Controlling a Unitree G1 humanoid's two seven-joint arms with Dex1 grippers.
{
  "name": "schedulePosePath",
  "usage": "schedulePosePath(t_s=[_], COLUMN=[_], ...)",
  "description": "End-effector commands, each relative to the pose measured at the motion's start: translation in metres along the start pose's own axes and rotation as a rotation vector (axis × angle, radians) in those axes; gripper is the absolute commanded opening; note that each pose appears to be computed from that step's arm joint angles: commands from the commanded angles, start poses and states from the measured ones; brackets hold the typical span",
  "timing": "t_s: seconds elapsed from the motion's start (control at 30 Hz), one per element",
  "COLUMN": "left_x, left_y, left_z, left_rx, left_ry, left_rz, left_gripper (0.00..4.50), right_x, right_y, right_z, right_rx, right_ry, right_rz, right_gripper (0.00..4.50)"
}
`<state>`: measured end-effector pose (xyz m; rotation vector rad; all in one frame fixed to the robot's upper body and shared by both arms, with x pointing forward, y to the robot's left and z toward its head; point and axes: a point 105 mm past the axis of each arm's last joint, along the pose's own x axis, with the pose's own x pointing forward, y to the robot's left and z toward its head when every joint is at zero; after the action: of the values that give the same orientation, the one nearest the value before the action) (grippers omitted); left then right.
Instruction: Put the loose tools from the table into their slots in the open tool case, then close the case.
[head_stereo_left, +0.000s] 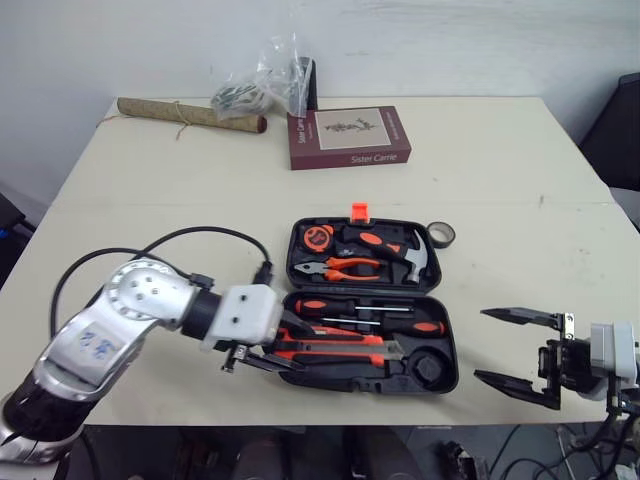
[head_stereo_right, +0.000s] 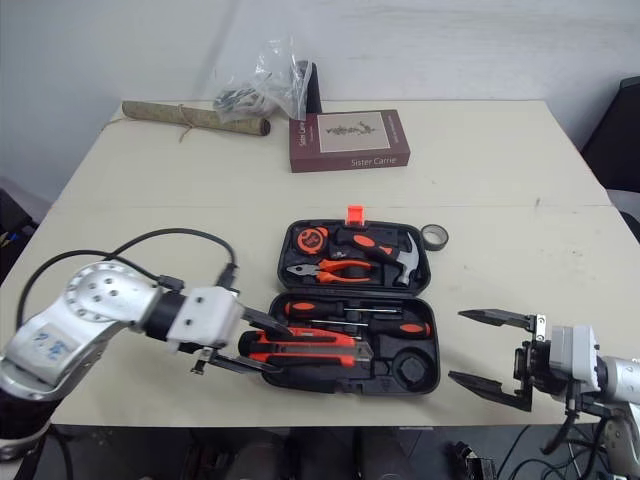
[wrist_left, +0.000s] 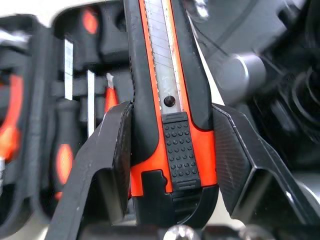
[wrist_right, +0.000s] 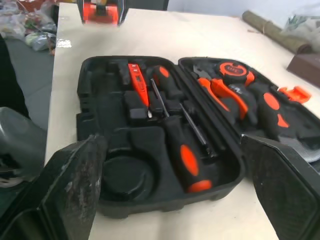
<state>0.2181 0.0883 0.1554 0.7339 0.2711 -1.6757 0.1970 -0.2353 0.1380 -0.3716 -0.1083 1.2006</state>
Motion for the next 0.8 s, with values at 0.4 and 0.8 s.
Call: schedulePosePath(t_s=[0.4, 0.8], left_x=[0.04, 0.044], left_y=[0.019, 0.011], left_z=[-0.018, -0.023], left_rx=[-0.135, -0.139], left_ry=[0.176, 0.212], left_rz=[0.017, -0.03], left_gripper=[1.6, 1.6], right_x=[-0.021, -0.036], right_y=[0.02, 0.037], right_z=[0.008, -0.021], right_rx=[-0.002, 0.004], right_ry=[0.015, 0.023], right_rz=[-0.088, -0.12], right_gripper=[4.5, 4.5])
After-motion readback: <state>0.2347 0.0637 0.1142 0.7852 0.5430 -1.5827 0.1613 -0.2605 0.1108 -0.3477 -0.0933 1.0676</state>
